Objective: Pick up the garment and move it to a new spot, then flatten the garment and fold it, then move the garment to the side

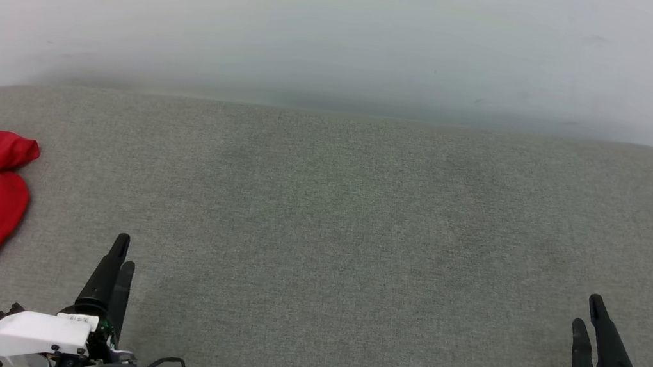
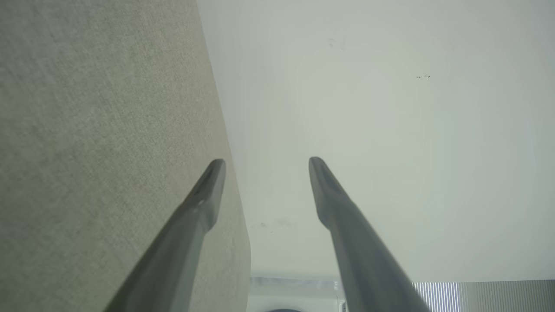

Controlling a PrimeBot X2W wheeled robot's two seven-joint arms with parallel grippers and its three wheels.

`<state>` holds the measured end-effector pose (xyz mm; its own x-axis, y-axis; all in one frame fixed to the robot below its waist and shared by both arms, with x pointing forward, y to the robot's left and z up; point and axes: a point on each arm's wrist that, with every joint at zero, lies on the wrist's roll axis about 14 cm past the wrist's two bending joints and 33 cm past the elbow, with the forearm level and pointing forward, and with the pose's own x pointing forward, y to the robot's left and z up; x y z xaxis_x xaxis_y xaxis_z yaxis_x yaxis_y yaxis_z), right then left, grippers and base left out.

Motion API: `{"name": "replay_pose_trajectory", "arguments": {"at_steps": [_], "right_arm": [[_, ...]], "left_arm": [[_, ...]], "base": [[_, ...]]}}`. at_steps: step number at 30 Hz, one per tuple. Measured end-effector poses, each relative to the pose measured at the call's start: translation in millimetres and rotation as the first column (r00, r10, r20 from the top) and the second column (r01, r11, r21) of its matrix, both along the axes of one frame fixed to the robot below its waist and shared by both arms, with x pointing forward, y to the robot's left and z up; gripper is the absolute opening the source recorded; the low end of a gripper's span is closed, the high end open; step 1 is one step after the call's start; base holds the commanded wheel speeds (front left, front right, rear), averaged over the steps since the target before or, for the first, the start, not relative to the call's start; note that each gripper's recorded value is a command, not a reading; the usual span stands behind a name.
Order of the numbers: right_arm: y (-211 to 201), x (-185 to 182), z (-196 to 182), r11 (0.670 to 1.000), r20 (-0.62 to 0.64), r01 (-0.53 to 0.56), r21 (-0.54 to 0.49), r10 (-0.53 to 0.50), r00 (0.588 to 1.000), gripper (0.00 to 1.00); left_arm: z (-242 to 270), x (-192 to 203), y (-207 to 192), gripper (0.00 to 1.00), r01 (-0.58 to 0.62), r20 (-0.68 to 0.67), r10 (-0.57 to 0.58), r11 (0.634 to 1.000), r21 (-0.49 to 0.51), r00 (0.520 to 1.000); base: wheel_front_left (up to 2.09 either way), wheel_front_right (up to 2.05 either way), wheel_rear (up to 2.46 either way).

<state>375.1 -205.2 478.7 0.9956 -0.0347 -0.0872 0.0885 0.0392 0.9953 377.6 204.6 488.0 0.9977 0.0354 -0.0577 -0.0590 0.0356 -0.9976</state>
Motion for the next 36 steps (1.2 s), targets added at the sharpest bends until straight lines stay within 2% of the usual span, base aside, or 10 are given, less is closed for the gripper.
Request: {"name": "replay_pose_trajectory", "arguments": {"at_steps": [8, 16, 24, 36], "right_arm": [[-5.9, 2.2, 11.8, 0.987, 0.027, 0.018, -0.158, -0.014, 1.0, 1.0], [-6.1, 4.6, 30.4, 0.936, 0.074, 0.03, -0.35, -0.005, 0.997, 1.0], [4.9, 2.8, 38.1, 0.836, 0.086, 0.012, -0.549, 0.043, 0.995, 1.0], [11.1, -1.0, 39.0, 0.688, 0.08, 0.009, -0.725, 0.071, 0.994, 1.0]], "left_arm": [[10.3, 1.3, 10.2, 1.0, -0.037, -0.001, 0.037, 0.989, 0.145, 0.999], [16.3, 0.3, 8.0, 1.0, -0.035, -0.024, 0.045, 0.943, 0.331, 0.999], [15.8, -2.8, 2.5, 1.0, -0.016, -0.05, 0.05, 0.856, 0.517, 0.997], [11.3, -7.1, -6.0, 1.0, 0.02, -0.082, 0.057, 0.692, 0.722, 0.995]], "base": [[0.0, 0.0, 0.0], [0.0, 0.0, 0.0], [0.0, 0.0, 0.0], [0.0, 0.0, 0.0]]}}
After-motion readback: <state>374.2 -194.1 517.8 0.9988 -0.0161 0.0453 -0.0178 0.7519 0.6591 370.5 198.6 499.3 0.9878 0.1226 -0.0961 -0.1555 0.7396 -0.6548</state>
